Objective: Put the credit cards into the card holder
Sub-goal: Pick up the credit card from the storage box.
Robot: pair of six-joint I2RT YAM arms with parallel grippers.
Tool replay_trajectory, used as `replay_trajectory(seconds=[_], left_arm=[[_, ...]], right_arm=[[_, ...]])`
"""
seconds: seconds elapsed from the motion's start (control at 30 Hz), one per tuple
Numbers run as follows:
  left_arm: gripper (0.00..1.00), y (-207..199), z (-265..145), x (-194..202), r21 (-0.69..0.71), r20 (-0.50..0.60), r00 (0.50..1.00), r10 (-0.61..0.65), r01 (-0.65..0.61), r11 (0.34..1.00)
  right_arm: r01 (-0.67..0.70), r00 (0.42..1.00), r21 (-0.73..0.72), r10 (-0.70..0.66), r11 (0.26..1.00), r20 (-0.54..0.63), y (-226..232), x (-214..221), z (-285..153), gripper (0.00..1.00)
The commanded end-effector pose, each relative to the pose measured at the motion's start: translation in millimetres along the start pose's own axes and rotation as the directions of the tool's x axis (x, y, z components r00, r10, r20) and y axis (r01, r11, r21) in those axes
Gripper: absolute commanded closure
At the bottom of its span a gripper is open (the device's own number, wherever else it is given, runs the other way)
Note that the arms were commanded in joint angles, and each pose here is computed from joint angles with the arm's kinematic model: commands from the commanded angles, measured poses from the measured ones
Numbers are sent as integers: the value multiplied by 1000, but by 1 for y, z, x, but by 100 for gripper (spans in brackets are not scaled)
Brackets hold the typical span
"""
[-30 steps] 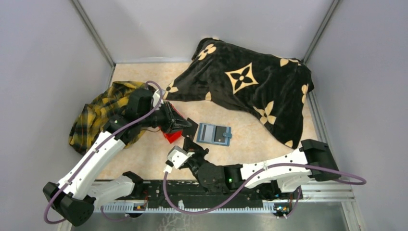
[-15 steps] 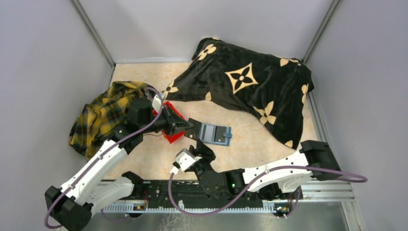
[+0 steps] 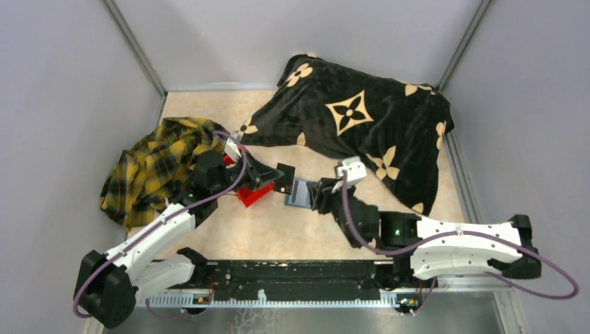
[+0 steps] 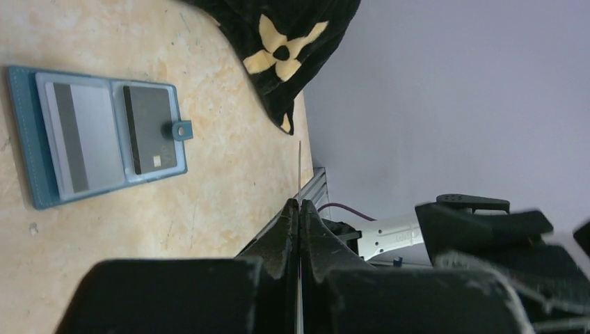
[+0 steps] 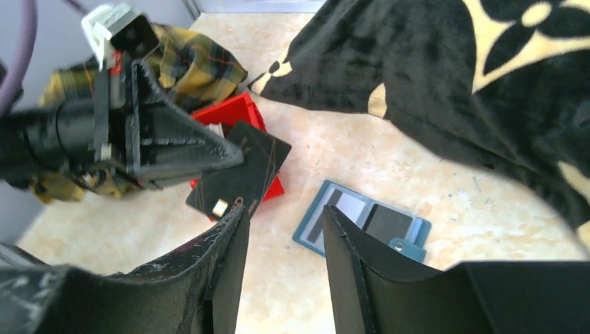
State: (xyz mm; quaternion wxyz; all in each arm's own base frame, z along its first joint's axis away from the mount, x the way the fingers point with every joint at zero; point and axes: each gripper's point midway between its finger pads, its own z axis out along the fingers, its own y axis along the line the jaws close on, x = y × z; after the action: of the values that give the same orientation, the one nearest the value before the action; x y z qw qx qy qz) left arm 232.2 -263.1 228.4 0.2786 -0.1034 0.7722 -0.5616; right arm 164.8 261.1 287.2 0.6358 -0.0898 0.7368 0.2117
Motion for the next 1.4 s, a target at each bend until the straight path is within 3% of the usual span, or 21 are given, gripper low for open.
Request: replay_trajectory(seconds=[0.0,0.23,0.53,1.03,1.17,1.37], left_arm=[[100,-25,2,-10,166,71,991,115,-125,978],[100,-34,4,-2,290,74,986,147,-163,943],[100,-36,10,4,346,51,987,150,-158,925],[100,-37,17,8,397,11,992,126,-120,910],[100,-35,20,11,405,-10,992,123,-108,908],[100,-29,23,16,409,-42,993,109,-82,909]], right_arm=[[-261,963,-87,253,961,-96,0,6,12,57],[-548,830,-170,506,819,-236,-8,19,46,58],[-694,717,-263,609,670,-339,7,23,60,58],[-758,651,-299,648,579,-396,10,33,65,61],[-771,637,-336,653,541,-409,15,31,67,66],[-775,630,-388,657,498,-415,22,21,68,89]])
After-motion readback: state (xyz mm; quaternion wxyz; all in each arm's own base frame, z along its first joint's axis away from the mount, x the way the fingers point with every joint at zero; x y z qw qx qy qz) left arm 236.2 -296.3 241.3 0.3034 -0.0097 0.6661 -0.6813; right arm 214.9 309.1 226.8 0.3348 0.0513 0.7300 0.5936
